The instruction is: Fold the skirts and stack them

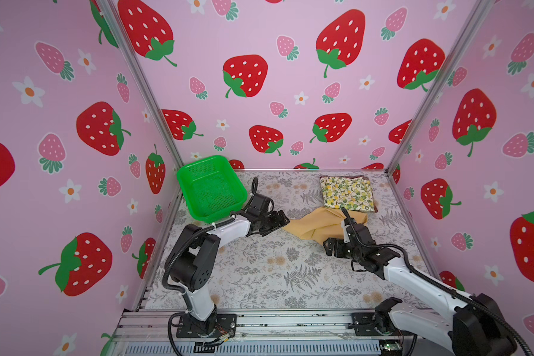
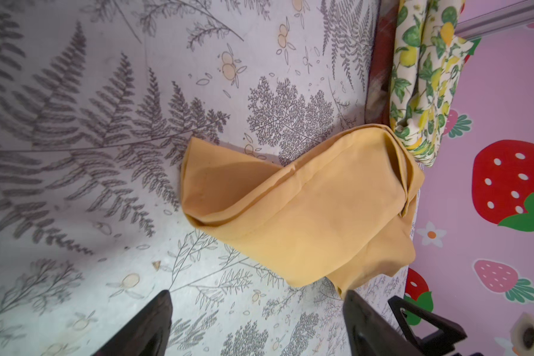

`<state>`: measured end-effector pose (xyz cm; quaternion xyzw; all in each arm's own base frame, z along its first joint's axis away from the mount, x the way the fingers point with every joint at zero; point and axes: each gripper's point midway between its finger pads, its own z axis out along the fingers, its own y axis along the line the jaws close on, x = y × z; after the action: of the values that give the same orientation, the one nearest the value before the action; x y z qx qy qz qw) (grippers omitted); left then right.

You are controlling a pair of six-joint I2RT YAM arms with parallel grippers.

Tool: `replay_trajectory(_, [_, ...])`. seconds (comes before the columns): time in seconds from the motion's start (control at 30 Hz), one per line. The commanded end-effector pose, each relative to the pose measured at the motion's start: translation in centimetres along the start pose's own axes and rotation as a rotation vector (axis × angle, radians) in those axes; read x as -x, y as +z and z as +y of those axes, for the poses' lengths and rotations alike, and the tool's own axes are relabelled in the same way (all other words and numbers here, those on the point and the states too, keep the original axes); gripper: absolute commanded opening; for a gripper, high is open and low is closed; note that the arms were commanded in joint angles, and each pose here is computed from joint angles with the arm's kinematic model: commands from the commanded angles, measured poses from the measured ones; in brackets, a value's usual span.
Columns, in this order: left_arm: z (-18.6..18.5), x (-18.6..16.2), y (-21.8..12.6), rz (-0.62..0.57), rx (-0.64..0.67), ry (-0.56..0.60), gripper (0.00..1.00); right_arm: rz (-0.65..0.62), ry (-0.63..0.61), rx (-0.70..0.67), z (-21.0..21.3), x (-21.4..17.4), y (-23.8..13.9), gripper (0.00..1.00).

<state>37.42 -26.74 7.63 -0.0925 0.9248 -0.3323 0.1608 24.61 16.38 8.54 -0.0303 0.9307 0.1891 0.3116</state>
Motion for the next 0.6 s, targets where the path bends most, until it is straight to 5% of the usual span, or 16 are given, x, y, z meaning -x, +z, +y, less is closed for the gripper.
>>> replay_trajectory(0.0, [-1.5,1.0,1.0,-0.02,-0.005,-0.002,0.87,-0.046,0.067,0.007,-0.1,0.1,-0.5,0.99])
replay_trajectory(0.57, [-0.4,0.9,4.3,0.007,0.103,-0.003,0.82,0.029,0.088,0.023,-0.5,-2.5,3.6,0.8])
